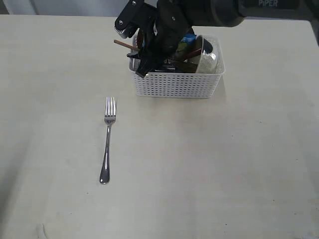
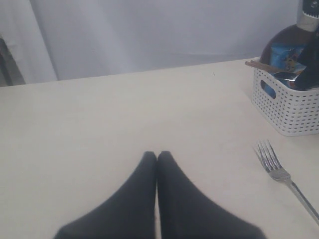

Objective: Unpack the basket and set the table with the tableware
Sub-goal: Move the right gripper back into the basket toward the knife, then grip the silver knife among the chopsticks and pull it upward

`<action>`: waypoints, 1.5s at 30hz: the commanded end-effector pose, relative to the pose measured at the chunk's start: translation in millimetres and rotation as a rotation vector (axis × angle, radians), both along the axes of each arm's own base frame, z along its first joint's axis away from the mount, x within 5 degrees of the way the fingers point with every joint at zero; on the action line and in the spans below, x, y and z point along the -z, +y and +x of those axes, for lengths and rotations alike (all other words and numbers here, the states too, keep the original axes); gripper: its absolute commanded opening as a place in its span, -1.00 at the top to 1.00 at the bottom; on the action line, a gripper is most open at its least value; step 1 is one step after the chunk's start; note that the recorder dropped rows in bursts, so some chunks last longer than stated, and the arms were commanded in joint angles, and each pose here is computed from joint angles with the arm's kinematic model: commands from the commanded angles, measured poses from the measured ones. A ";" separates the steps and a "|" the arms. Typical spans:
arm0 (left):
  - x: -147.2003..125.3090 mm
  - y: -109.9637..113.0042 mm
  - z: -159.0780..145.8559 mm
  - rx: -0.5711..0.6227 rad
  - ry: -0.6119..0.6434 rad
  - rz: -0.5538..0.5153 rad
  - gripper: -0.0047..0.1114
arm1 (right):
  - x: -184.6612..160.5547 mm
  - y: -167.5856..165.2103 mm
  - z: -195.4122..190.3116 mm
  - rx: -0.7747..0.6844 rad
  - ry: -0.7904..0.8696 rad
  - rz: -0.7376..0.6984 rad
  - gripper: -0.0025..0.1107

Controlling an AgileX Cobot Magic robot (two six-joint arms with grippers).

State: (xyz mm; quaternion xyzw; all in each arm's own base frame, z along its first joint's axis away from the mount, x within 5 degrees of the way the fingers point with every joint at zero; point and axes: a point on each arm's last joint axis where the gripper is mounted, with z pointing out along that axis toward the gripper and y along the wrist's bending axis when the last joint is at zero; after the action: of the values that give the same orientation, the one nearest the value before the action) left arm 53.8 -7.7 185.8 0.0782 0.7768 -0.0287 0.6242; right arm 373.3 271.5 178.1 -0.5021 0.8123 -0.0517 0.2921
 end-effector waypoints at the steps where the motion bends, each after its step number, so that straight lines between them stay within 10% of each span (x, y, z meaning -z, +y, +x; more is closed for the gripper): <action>1: -0.3 0.0 0.0 -0.002 -0.008 -0.007 0.92 | 10.7 -2.0 -0.7 0.006 0.037 -0.041 -0.01; 45: -0.3 0.0 0.0 -0.002 -0.008 -0.007 0.92 | -19.1 0.2 -7.9 -0.018 0.030 0.047 -0.01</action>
State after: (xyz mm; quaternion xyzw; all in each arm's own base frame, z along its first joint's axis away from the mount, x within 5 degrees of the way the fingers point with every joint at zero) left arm 53.8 -7.7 185.8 0.0782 0.7768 -0.0287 0.6242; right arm 364.2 270.0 200.6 -0.4992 0.8166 -0.0253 0.2887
